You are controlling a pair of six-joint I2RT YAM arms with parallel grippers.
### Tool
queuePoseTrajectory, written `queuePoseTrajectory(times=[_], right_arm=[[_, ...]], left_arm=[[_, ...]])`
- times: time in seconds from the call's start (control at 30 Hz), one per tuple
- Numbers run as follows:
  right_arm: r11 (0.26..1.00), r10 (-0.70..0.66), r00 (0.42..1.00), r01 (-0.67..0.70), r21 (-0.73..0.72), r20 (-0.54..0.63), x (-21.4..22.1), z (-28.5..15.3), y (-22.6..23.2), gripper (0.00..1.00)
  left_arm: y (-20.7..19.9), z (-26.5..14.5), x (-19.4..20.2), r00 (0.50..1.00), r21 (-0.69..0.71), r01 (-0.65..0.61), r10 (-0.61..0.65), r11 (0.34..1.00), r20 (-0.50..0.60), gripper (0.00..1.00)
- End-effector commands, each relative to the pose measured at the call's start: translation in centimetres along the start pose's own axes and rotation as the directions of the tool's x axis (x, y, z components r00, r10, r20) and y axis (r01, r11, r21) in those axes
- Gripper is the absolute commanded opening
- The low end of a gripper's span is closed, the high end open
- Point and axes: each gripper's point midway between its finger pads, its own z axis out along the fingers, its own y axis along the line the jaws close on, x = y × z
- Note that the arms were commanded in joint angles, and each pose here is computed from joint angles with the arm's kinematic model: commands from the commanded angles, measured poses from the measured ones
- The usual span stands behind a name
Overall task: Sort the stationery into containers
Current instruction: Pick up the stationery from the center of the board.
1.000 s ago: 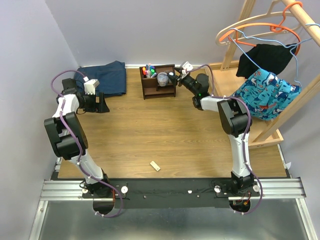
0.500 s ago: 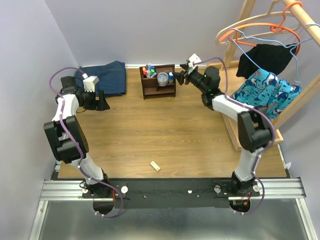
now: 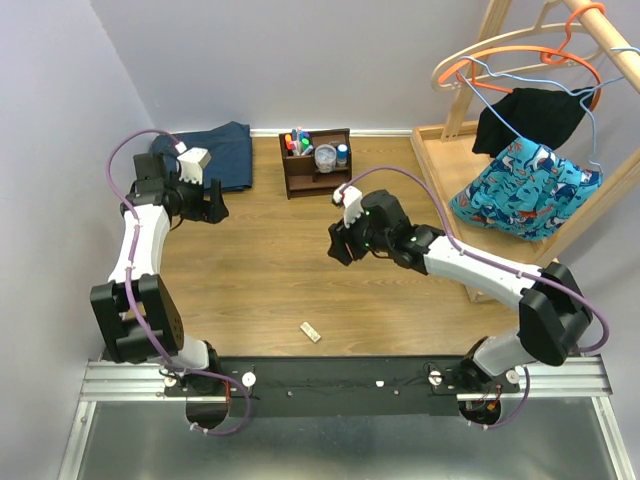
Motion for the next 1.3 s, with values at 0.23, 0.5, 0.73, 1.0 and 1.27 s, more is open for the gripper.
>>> queuePoseTrajectory(times=[0.23, 0.5, 0.73, 1.0, 1.27], right_arm=[[0.989, 0.086, 0.954, -0.117, -0.094, -0.286, 10.7, -2.0, 10.9, 0.58], [0.983, 0.074, 0.934, -0.127, -0.131, -0.348, 12.6, -1.1, 13.8, 0.52], [0.988, 0.069, 0.904, -0.121, -0.098, -0.422, 15.1, -0.7, 16.4, 0.51], [0.995, 0.098, 0.9, -0.085, 0.05, -0.425, 15.8, 1.3, 15.8, 0.51], [0.995, 0.081, 0.894, -0.045, 0.091, -0.442, 16.7, 1.3, 14.7, 0.5]], left_arm=[[1.3, -4.4, 3.0, 0.995, -0.298, 0.103, -0.101, 0.949, 0.024, 0.91], [1.2, -6.9, 2.4, 0.994, -0.352, 0.101, -0.081, 0.93, 0.071, 0.91], [0.7, -7.4, 2.7, 0.991, -0.35, 0.118, -0.089, 0.929, 0.099, 0.91], [0.1, -8.0, 3.5, 0.989, -0.353, 0.121, -0.082, 0.928, 0.122, 0.91], [-0.6, -8.6, 4.2, 0.987, -0.347, 0.124, -0.079, 0.93, 0.142, 0.92]])
